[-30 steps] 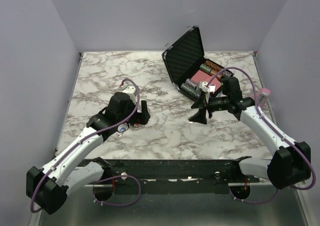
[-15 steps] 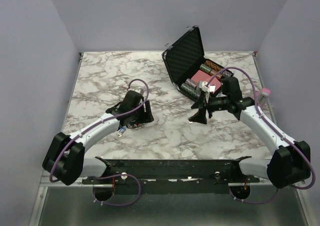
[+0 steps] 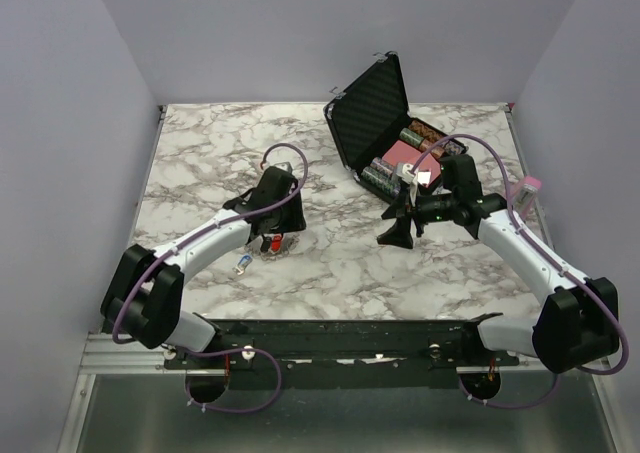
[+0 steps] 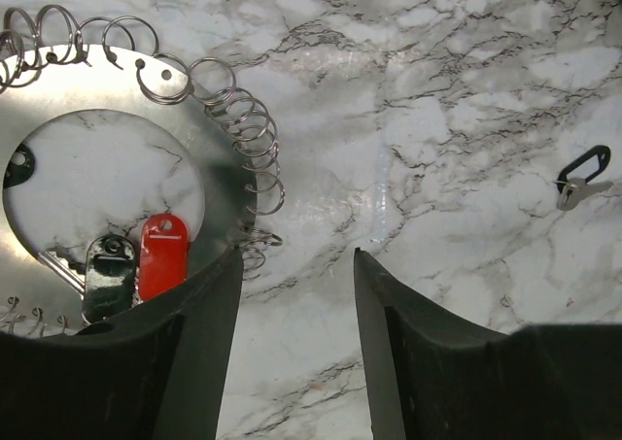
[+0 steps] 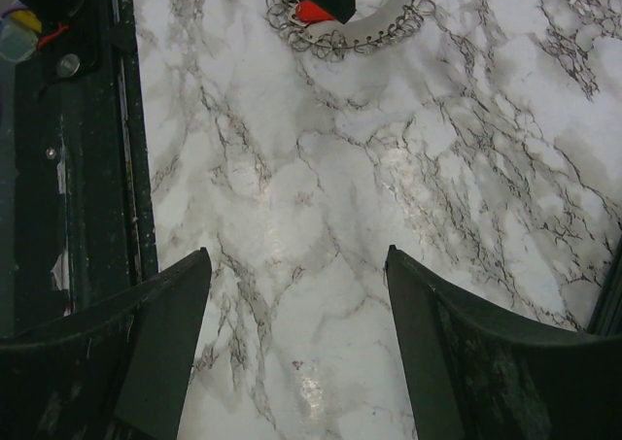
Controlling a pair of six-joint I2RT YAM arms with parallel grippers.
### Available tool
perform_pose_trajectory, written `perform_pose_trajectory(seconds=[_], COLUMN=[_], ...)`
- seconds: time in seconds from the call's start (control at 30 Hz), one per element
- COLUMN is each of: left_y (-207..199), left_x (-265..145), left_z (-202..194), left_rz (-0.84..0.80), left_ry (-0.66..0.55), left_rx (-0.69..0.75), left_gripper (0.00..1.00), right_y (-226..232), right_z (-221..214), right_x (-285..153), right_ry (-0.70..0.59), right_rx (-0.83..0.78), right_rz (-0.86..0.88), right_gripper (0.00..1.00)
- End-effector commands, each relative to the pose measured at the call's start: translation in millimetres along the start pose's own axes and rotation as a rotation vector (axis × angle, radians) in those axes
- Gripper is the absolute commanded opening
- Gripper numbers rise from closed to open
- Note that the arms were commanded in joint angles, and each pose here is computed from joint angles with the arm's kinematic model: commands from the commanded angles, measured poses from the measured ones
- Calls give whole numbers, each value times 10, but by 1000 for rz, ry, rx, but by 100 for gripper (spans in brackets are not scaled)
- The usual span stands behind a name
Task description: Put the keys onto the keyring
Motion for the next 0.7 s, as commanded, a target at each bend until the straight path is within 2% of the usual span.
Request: perform_pose_trajectory(seconds=[0.0, 0.17, 0.27, 0.43, 0.6, 0.67], left_y=[114, 193, 252, 355, 374, 392], left_x=[28, -22, -35, -30, 25, 69], left_z=[28, 175, 294, 460, 637, 728], left_rz=[92, 151, 157, 147, 86, 109], left_ry=[-3, -34, -17, 26, 64, 66], left_rx=[74, 143, 177, 230, 190, 193], left_gripper=[57, 56, 50, 49, 49, 48], right_y=[-10, -5, -3, -5, 5, 5], right_z=[-80, -82, -78, -64, -65, -62], right_x=[10, 11, 10, 3, 7, 5], right_ry=[22, 21, 19, 15, 13, 12], right_rx=[19, 19, 17, 14, 12, 11], right_rz=[-7, -5, -4, -5, -2, -2], right_gripper=[81, 80, 81, 80, 81, 80])
Point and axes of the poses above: each gripper's point midway between its finger pads, its own x axis out along the fingers, its own y axis along the line the jaws close on, z = x × y, the point moved 5 cm from there along -x, back along the fingers, and after that the axes turned 15 degrees about -x, right-handed, at the moved point
